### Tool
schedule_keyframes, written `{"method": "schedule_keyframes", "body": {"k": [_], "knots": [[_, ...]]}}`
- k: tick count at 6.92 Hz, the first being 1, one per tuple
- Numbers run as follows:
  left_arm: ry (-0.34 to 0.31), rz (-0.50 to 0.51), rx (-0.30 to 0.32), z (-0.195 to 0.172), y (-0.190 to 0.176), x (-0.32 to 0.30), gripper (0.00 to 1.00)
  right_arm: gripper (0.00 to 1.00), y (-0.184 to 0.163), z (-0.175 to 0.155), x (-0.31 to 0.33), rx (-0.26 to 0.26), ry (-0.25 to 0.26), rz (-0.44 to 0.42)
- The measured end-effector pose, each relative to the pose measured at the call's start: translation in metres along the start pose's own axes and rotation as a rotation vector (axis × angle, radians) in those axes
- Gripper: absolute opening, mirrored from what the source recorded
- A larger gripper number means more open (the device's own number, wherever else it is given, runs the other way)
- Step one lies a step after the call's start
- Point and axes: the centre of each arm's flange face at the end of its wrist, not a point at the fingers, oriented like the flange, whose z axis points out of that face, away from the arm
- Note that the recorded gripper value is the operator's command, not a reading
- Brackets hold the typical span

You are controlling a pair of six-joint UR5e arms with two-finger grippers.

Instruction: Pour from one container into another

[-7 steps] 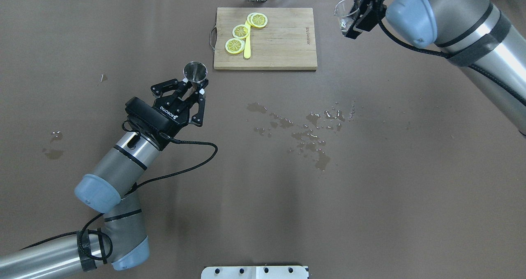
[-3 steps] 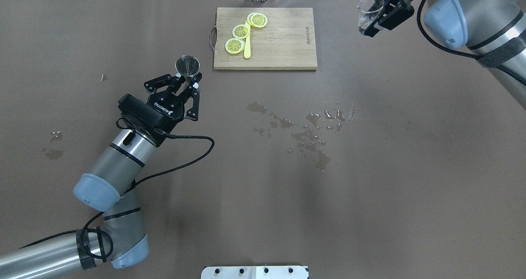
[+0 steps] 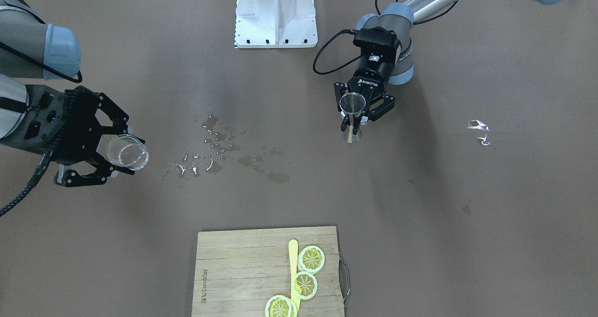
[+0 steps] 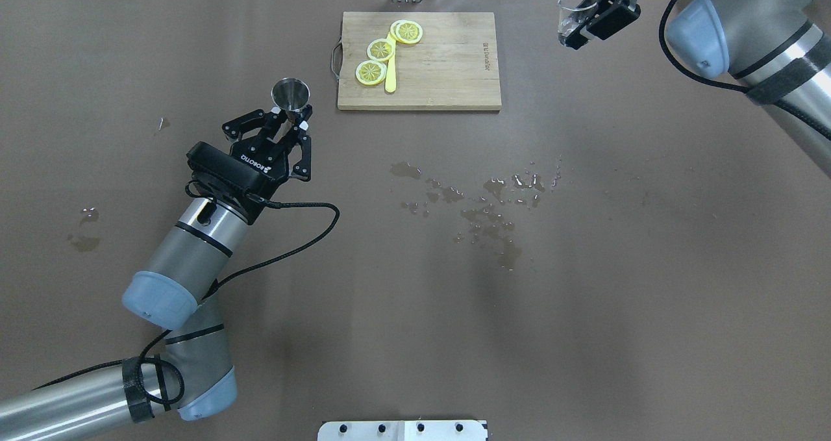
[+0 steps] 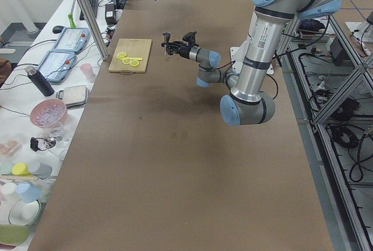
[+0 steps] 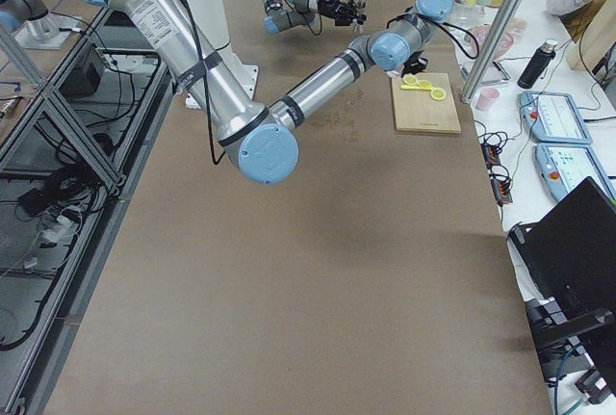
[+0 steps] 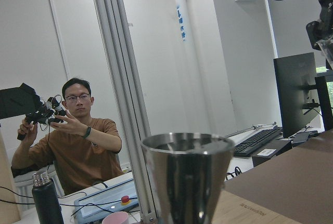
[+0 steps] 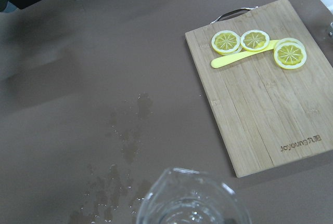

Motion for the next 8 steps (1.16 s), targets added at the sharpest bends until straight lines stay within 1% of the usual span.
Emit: {"method": "schedule_keyframes", "body": {"k": [2, 3, 4, 5, 6, 8], "knots": [[-0.066, -0.053, -0.020, 0.004, 0.020, -0.030, 0.00, 0.00, 0.013, 0.008, 0.008, 0.051, 0.015, 0.025], [-0.098, -0.057, -0.024, 0.010, 0.026, -0.048, 0.00, 0.00, 0.028, 0.013, 0.012, 0.076, 0.021, 0.028], [-0.125, -0.082, -0.040, 0.016, 0.030, -0.058, 0.00, 0.00, 0.047, 0.019, 0.015, 0.100, 0.024, 0.029], [-0.159, -0.120, -0.069, 0.022, 0.035, -0.065, 0.00, 0.00, 0.069, 0.025, 0.018, 0.121, 0.028, 0.027], [-0.193, -0.135, -0.093, 0.028, 0.038, -0.071, 0.00, 0.00, 0.095, 0.032, 0.021, 0.139, 0.030, 0.017], [-0.275, -0.153, -0.118, 0.036, 0.040, -0.071, 0.00, 0.00, 0.147, 0.046, 0.028, 0.174, 0.037, -0.001]]}}
